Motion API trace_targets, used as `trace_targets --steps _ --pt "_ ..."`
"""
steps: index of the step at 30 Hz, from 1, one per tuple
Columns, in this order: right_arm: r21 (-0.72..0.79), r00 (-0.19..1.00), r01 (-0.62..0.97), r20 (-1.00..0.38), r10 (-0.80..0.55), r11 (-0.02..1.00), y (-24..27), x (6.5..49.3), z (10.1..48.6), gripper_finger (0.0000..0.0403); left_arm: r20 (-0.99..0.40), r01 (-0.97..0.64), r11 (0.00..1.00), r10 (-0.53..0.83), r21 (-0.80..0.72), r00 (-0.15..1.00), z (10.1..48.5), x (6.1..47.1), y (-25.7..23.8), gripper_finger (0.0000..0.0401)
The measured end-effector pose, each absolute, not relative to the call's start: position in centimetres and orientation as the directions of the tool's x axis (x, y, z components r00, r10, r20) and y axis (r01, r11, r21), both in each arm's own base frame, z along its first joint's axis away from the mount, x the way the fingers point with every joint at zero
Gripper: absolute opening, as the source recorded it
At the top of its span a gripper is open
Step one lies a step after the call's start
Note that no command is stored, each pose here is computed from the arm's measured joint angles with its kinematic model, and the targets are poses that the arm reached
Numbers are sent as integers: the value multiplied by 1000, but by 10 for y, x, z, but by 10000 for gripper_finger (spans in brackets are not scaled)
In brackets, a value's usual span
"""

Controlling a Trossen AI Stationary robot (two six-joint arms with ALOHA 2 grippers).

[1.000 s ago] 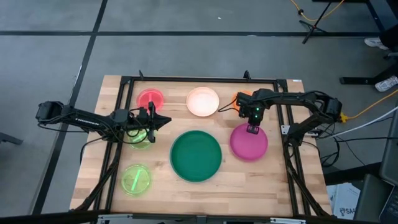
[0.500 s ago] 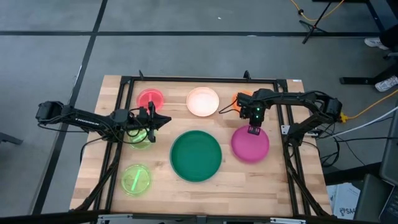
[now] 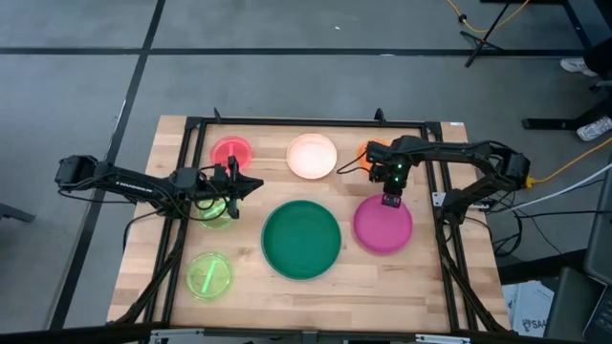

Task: Stack plastic plates
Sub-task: Stack the pink plate on the stacked plates

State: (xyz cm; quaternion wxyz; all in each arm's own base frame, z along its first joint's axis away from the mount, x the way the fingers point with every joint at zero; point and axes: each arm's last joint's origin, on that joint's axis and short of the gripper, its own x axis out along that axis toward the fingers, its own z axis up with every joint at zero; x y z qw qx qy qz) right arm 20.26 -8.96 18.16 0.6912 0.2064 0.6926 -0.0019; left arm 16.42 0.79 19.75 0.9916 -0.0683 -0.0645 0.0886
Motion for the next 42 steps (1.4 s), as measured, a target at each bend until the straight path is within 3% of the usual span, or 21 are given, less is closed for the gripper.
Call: trace_targets --steps 17,29,35,42 --pt "375 426 302 -876 228 876 -86 203 226 1 116 -167 975 185 -149 976 198 164 8 11" --pt "410 682 150 -702 206 899 -80 237 241 1 122 -159 968 185 -197 975 198 164 8 11" --pt "390 762 73 -615 201 918 -61 259 248 1 122 -158 967 185 -199 975 198 164 8 11" --pt "370 773 51 -603 198 928 -42 281 237 1 123 -158 967 185 -199 975 198 164 8 11"
